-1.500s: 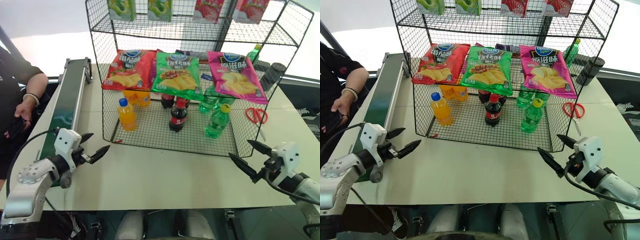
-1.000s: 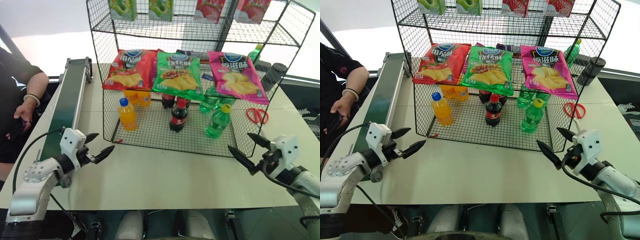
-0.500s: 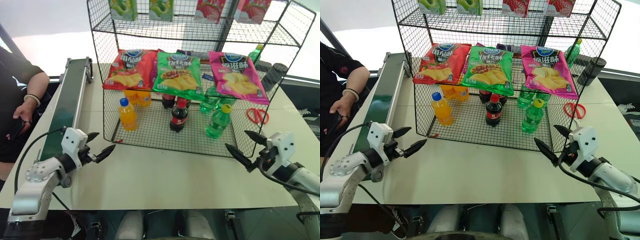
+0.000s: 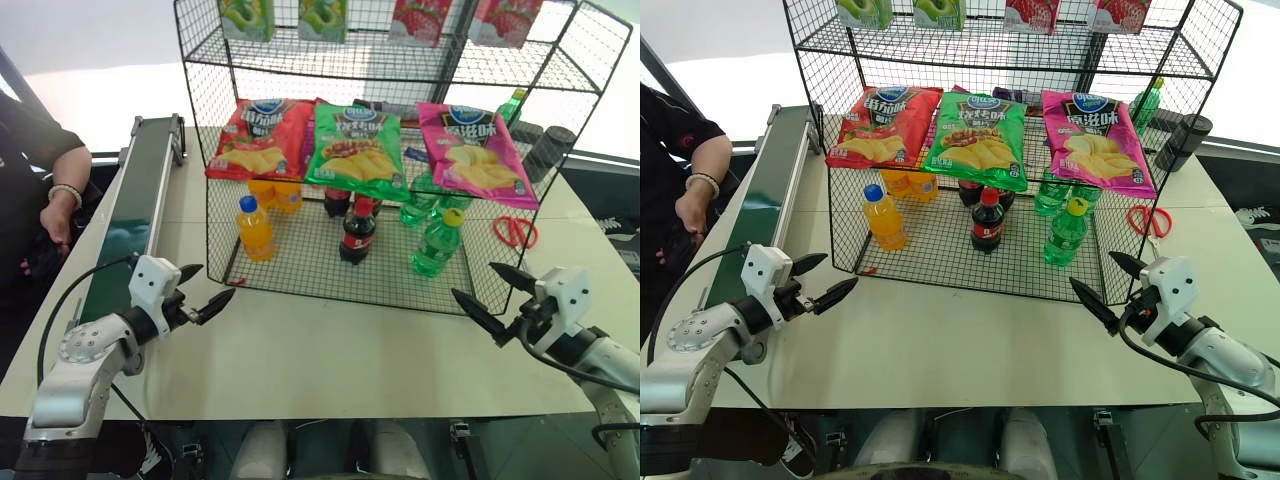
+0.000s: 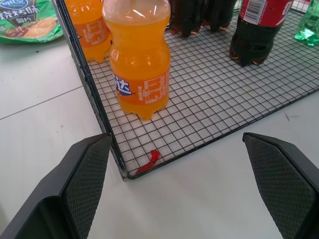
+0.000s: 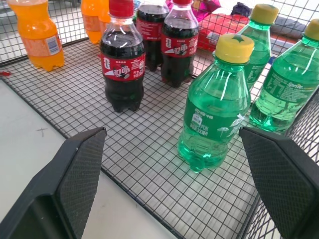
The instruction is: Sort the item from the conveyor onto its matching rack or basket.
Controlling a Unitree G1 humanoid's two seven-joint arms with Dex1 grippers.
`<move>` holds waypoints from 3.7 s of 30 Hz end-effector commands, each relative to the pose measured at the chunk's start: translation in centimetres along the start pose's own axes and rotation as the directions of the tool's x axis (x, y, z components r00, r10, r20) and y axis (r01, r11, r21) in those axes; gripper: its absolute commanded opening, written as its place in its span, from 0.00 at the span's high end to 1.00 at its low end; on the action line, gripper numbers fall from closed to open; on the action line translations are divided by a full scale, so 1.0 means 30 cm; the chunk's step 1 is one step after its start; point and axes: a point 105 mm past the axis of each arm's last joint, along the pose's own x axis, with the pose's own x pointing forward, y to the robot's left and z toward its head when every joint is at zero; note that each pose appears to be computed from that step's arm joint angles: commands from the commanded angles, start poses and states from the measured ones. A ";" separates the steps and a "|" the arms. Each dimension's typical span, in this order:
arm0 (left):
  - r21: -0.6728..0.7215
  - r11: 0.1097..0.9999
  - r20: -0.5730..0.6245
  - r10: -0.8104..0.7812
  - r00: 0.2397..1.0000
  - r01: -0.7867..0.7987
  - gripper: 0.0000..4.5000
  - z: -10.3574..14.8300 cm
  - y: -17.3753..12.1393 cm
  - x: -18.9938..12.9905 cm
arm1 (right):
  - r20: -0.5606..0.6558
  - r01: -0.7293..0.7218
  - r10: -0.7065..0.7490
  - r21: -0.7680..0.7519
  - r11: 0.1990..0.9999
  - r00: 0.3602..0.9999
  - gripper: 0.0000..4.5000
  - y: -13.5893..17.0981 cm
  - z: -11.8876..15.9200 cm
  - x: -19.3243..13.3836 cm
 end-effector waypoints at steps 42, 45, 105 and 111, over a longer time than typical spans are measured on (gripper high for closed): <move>0.058 0.998 0.037 -0.009 0.999 0.007 0.00 0.040 -0.020 0.008 | 0.031 -0.031 0.032 -0.021 0.999 0.999 0.01 0.034 0.042 0.029; 0.056 0.998 0.035 -0.010 0.999 0.008 0.00 0.039 -0.022 0.007 | 0.033 -0.030 0.030 -0.018 0.999 0.999 0.01 0.036 0.035 0.027; 0.079 0.996 0.103 0.028 0.994 -0.036 0.00 0.083 0.015 0.070 | 0.126 -0.016 0.023 -0.058 0.998 0.992 0.01 0.021 0.109 0.128; 0.080 0.996 0.106 0.034 0.994 -0.042 0.00 0.087 0.016 0.065 | 0.132 -0.022 0.030 -0.057 0.998 0.991 0.01 0.021 0.105 0.134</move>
